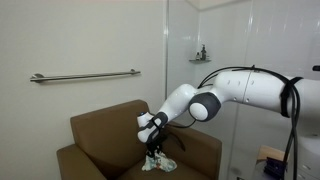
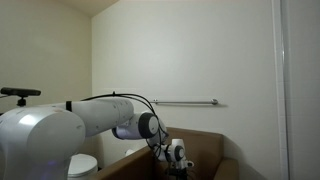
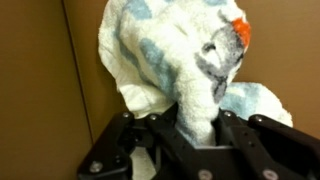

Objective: Use the towel to wipe the seat of the sofa.

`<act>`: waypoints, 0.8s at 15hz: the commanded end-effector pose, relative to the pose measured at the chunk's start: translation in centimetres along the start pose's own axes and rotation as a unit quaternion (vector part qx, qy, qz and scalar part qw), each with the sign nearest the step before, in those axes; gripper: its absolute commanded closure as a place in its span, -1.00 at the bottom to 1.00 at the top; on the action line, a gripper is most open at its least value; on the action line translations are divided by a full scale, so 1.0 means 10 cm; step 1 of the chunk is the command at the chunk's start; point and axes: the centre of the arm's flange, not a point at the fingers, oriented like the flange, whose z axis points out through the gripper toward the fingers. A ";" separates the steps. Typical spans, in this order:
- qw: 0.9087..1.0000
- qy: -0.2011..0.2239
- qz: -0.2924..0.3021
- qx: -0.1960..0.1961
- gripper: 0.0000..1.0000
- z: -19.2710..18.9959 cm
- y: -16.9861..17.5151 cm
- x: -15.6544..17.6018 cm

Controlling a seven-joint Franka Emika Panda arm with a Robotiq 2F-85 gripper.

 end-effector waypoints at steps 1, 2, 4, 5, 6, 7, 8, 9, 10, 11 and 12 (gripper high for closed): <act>1.000 0.013 0.019 0.000 0.87 0.46 -0.13 -0.05; 1.000 0.013 0.020 0.007 0.87 0.57 -0.15 -0.10; 1.000 0.006 0.015 0.026 0.87 0.75 -0.18 -0.20; 0.999 0.001 0.009 0.037 0.87 0.81 -0.21 -0.26; 0.999 -0.007 0.001 0.045 0.87 0.83 -0.23 -0.35; 0.999 -0.015 -0.002 0.050 0.87 0.83 -0.25 -0.45; 0.998 -0.021 -0.003 0.056 0.87 0.80 -0.26 -0.57; 0.998 -0.027 -0.003 0.055 0.86 0.75 -0.26 -0.69; 0.998 -0.031 -0.001 0.054 0.86 0.70 -0.25 -0.83; 0.998 -0.038 -0.002 0.056 0.86 0.67 -0.25 -0.94; 0.997 -0.046 -0.003 0.062 0.86 0.65 -0.26 -1.07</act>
